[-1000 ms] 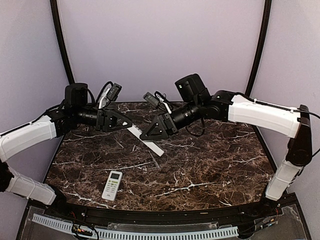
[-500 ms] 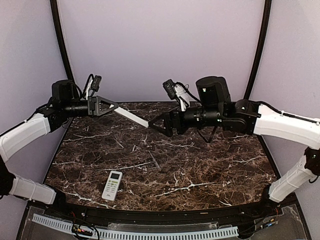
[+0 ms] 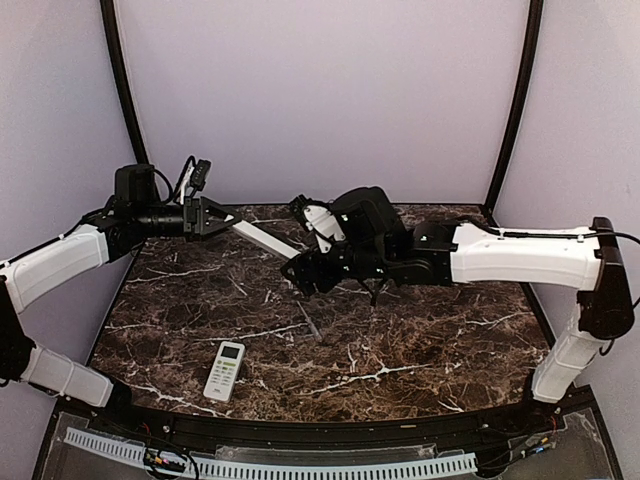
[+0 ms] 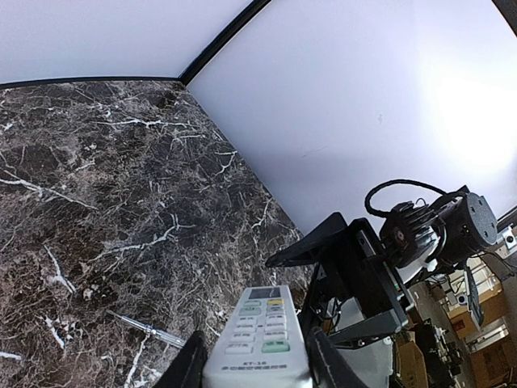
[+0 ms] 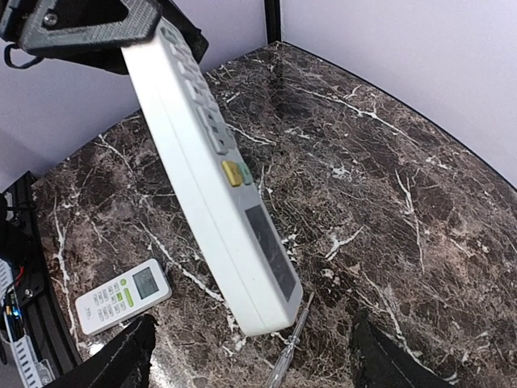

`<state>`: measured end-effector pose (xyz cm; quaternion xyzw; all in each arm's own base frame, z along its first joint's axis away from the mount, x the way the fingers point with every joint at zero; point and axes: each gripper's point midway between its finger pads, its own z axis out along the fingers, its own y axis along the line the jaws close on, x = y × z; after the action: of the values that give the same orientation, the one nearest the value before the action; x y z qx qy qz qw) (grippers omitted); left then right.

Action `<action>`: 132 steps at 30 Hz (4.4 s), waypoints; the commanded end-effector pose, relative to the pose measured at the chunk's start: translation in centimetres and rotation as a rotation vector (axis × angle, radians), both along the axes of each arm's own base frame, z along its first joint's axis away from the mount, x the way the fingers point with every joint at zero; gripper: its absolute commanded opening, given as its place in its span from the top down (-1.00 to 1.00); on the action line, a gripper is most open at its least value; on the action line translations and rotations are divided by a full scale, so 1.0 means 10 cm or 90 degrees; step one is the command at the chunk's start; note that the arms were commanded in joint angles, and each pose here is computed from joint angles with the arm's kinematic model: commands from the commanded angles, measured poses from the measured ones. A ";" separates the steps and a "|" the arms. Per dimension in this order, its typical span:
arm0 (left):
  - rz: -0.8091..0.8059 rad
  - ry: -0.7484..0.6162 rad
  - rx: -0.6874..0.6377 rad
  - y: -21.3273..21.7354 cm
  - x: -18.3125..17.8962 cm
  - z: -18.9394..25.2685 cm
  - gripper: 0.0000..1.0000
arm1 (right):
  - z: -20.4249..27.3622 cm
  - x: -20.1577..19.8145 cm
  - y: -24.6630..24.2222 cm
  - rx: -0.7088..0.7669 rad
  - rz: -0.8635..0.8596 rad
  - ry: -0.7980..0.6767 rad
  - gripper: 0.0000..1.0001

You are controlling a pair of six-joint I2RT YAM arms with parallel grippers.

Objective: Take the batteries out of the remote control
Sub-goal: Pass from the left arm to the right, then pass from the right arm to the left

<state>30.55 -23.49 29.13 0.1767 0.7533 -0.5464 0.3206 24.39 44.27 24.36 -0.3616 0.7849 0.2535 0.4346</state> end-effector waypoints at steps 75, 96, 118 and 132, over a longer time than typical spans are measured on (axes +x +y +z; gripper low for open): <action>-0.035 -0.174 -0.002 0.04 -0.33 0.46 -0.91 | 0.72 -0.23 -0.06 0.214 0.301 0.162 1.00; -0.210 -0.152 -0.012 -0.43 -0.81 0.35 -0.66 | 0.54 -0.77 -0.18 0.176 0.440 0.355 1.00; -0.257 -0.142 -0.034 -0.53 -0.94 0.36 0.28 | 0.40 -0.71 -0.11 0.150 0.430 0.370 1.00; -0.259 -0.138 -0.033 -0.54 -0.93 0.34 0.85 | 0.41 -0.67 -0.12 0.150 0.422 0.354 1.00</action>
<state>21.56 -28.70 31.59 0.3579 0.6634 -0.5964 0.2758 16.99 42.59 27.51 -0.4634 0.6793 0.5560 0.1209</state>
